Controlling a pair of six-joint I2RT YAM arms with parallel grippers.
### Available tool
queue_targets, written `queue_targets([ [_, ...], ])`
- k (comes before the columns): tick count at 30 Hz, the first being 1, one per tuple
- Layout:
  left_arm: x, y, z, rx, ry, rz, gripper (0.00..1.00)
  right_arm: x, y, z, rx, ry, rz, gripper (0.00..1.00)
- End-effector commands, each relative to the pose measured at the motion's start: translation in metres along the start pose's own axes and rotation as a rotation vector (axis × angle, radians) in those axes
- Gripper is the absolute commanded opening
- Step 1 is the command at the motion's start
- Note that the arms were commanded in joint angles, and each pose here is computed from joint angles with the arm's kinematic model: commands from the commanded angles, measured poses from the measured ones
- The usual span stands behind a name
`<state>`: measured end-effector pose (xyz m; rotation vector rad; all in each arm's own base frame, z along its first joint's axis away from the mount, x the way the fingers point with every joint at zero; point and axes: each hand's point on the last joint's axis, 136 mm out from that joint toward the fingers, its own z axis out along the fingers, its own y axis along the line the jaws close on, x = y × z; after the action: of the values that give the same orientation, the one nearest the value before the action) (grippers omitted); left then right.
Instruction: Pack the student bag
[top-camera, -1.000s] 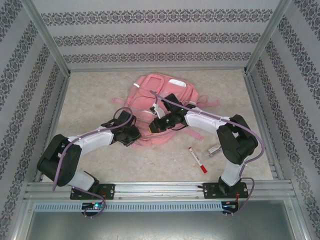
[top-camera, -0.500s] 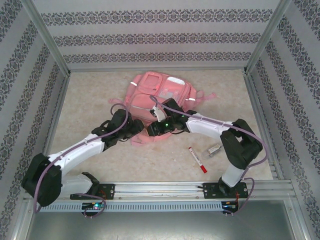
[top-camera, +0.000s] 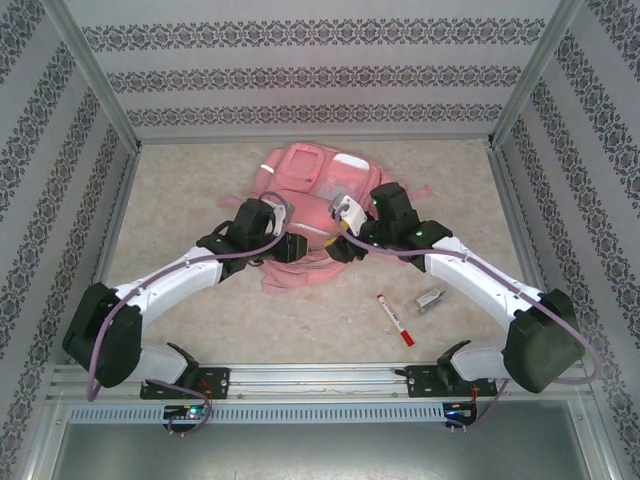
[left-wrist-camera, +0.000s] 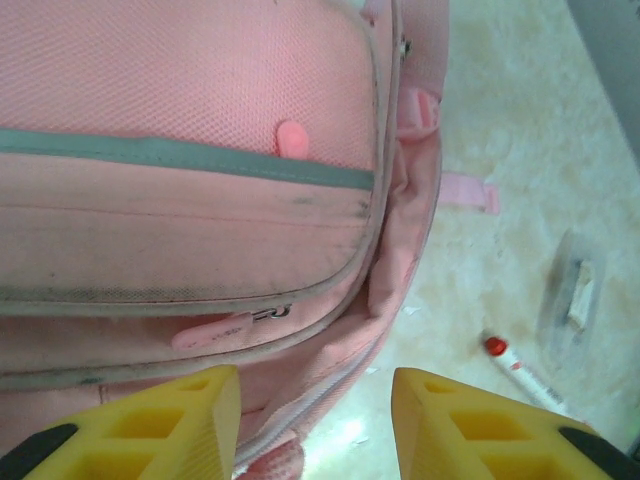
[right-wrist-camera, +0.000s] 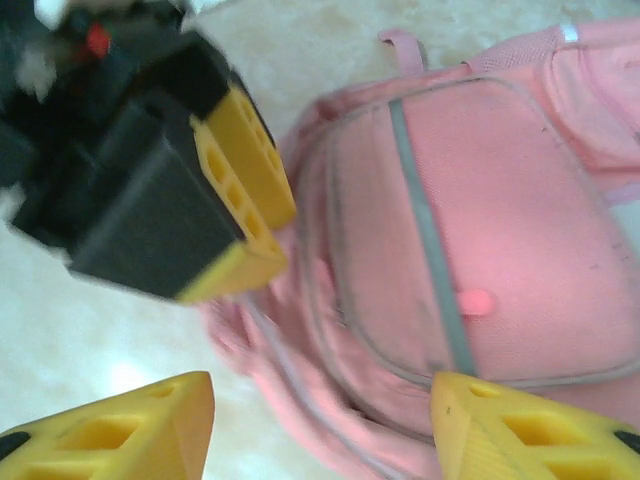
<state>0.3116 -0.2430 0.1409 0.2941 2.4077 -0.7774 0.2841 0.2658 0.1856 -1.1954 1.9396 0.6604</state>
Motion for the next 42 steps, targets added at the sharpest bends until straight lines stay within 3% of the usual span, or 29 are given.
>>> queue_targets([
  [1, -0.003, -0.002, -0.002, 0.001, 0.021, 0.17, 0.44, 0.029, 0.006, 0.016, -0.073, 0.06, -0.4, 0.6],
  [4, -0.009, 0.002, -0.012, -0.011, 0.004, 0.211, 0.45, 0.031, -0.001, 0.031, -0.08, 0.075, -0.517, 0.57],
  [11, -0.013, 0.013, -0.027, -0.02, -0.042, 0.326, 0.88, 0.031, -0.025, 0.067, -0.013, 0.127, -0.699, 0.58],
  [14, -0.02, 0.019, -0.029, 0.009, -0.043, 0.348, 0.98, 0.037, -0.037, 0.079, 0.031, 0.157, -0.734, 0.57],
  [19, -0.031, 0.032, -0.025, 0.134, -0.034, 0.282, 0.82, 0.042, -0.051, 0.094, 0.089, 0.191, -0.775, 0.51],
  [23, -0.028, 0.025, -0.024, 0.19, -0.023, 0.415, 0.78, 0.046, -0.061, 0.099, 0.161, 0.186, -0.81, 0.42],
  [28, -0.013, 0.012, -0.026, 0.297, -0.02, 0.612, 0.74, 0.027, -0.057, 0.089, 0.158, 0.098, -0.754, 0.07],
  [30, -0.007, 0.016, -0.023, 0.293, 0.003, 0.657, 0.73, 0.017, -0.053, 0.083, 0.14, 0.048, -0.722, 0.0],
  [34, -0.008, 0.03, -0.01, 0.241, 0.034, 0.726, 0.66, 0.001, -0.043, 0.074, 0.094, -0.033, -0.677, 0.0],
  [42, -0.023, 0.029, 0.011, 0.284, -0.061, 0.865, 0.56, -0.012, -0.029, 0.071, 0.024, -0.118, -0.614, 0.0],
])
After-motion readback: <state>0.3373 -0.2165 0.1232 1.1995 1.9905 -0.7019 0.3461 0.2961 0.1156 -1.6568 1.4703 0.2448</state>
